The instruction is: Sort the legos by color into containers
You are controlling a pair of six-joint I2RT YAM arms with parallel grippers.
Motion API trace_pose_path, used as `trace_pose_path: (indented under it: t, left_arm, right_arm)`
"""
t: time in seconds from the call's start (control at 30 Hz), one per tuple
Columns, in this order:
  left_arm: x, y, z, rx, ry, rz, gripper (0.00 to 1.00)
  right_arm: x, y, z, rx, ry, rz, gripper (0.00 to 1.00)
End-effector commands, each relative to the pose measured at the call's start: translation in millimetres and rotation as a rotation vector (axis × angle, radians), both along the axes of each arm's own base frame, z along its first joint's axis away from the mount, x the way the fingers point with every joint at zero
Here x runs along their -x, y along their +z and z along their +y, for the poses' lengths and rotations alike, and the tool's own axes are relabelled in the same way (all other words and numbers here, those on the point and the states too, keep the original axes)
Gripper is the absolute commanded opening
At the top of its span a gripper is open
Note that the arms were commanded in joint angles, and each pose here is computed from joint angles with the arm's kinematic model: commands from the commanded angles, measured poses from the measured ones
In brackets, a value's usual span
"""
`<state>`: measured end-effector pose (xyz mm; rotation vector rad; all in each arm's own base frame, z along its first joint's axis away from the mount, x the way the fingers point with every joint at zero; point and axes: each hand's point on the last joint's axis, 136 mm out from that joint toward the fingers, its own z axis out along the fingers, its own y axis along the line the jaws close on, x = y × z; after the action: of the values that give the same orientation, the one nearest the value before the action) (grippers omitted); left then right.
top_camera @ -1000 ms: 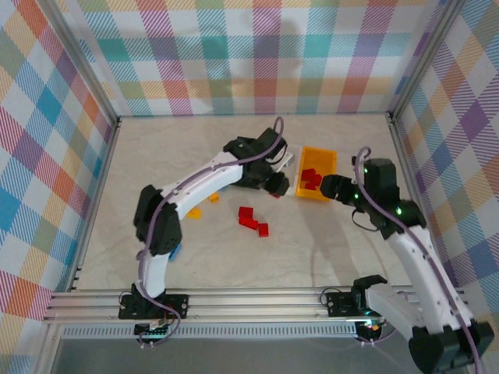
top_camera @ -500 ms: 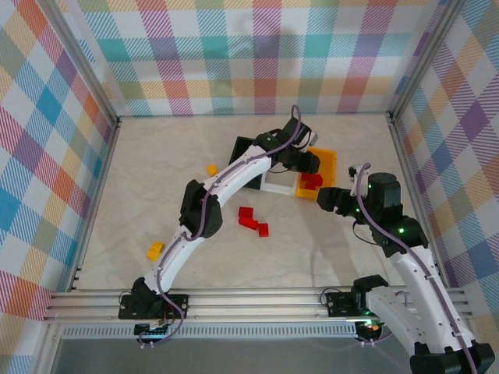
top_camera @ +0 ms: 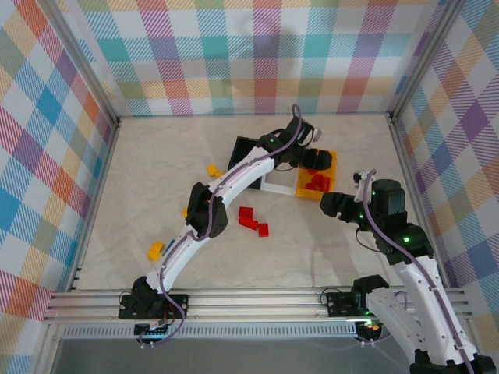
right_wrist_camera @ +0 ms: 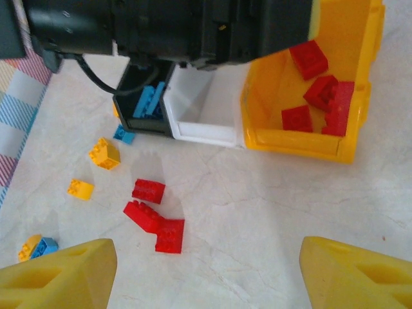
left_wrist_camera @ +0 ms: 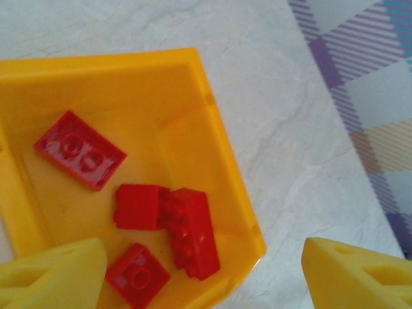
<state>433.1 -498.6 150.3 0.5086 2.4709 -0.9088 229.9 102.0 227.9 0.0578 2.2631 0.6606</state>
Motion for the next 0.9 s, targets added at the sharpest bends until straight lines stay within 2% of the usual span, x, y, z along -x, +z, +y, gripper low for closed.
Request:
trace_pose_path:
  t: [0.0,0.13,0.23,0.33,0.4,0.5,0.6,0.7,0.87]
  left_arm:
    - [13,72,34,-0.051,0.031,-0.091,0.82]
    - [20,83,102,-0.233,0.144,-0.085,0.85]
    - [40,81,161,-0.342,0.248,-0.004,0.86]
    - [70,88,211,-0.389,0.312,-0.004,0.88]
    - [90,85,243,-0.408,0.361,0.010,0.89]
    - [123,67,282,-0.393,0.425,0.087,0.89]
    - [152,51,307,-0.375,0.446,0.112,0.90]
    - [178,32,322,-0.356,0.443,0.174,0.90]
    - [207,18,343,-0.372,0.430,0.189,0.92]
  right_arm:
    - [1,-13,7,-0.016,0.021,0.097,0.75]
    - [-12,-19,30,-0.048,0.148,0.123,0.74]
    - [-21,-25,44,-0.090,0.196,0.217,0.72]
    - [-23,-44,63,-0.156,0.260,0.360,0.72]
    - [-18,-62,74,-0.150,0.290,0.443,0.72]
    - [-5,-87,97,-0.069,0.349,0.547,0.72]
    - [7,-106,123,0.070,0.419,0.579,0.72]
    - [14,-126,143,0.195,0.446,0.608,0.71]
    - [11,-148,166,0.372,0.458,0.613,0.69]
